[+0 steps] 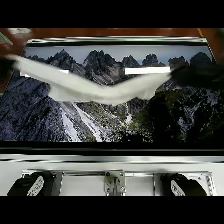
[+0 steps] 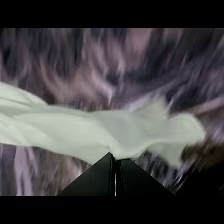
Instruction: Fold the shirts.
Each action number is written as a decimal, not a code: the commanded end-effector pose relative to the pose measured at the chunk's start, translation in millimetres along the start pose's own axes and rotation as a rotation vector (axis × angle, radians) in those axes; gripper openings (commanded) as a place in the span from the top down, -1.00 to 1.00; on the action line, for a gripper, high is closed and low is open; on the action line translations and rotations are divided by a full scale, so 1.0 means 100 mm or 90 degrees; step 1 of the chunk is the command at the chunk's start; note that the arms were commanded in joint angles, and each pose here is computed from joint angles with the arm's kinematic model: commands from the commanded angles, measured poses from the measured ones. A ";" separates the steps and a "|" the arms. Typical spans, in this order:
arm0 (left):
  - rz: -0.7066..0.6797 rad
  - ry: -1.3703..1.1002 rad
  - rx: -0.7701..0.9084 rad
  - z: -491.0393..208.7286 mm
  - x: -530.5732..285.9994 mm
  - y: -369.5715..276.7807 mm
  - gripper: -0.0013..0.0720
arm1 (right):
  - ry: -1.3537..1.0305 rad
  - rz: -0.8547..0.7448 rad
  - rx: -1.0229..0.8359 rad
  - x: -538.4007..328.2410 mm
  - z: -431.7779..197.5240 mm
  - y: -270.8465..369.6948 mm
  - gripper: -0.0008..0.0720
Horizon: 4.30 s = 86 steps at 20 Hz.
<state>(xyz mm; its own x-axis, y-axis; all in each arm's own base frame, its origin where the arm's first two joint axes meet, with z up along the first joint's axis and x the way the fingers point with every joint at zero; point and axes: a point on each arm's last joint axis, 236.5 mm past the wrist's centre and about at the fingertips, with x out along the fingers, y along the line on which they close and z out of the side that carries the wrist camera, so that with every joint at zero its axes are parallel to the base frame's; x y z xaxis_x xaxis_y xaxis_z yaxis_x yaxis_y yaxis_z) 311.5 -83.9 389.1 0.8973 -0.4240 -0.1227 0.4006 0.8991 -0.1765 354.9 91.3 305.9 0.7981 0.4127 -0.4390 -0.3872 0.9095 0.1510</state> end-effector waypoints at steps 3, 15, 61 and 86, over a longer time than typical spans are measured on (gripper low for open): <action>0.104 -0.301 0.135 1.40 -1.76 -0.79 0.85 | -0.413 -0.197 -0.110 -2.57 1.26 0.45 0.83; 0.158 -0.038 0.067 0.29 -1.68 -0.54 0.85 | -0.111 -0.290 -0.067 -2.22 0.28 -0.03 0.83; 0.139 0.895 -0.476 -4.35 0.36 1.44 -0.97 | 0.633 -0.107 0.275 1.56 -3.11 -1.20 -0.94; 0.168 0.785 -0.661 -5.28 -0.54 0.80 0.85 | 0.716 -0.127 0.531 -0.07 -3.81 -1.59 -0.94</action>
<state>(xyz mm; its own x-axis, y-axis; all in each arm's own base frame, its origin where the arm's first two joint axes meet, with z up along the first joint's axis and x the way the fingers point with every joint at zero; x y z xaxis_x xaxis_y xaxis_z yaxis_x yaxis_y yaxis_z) 191.0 -41.9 -129.6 0.0187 -0.5822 -0.8128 -0.4943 0.7013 -0.5137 255.0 -84.9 -40.7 -0.0566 0.3638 -0.9298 0.4149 0.8556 0.3095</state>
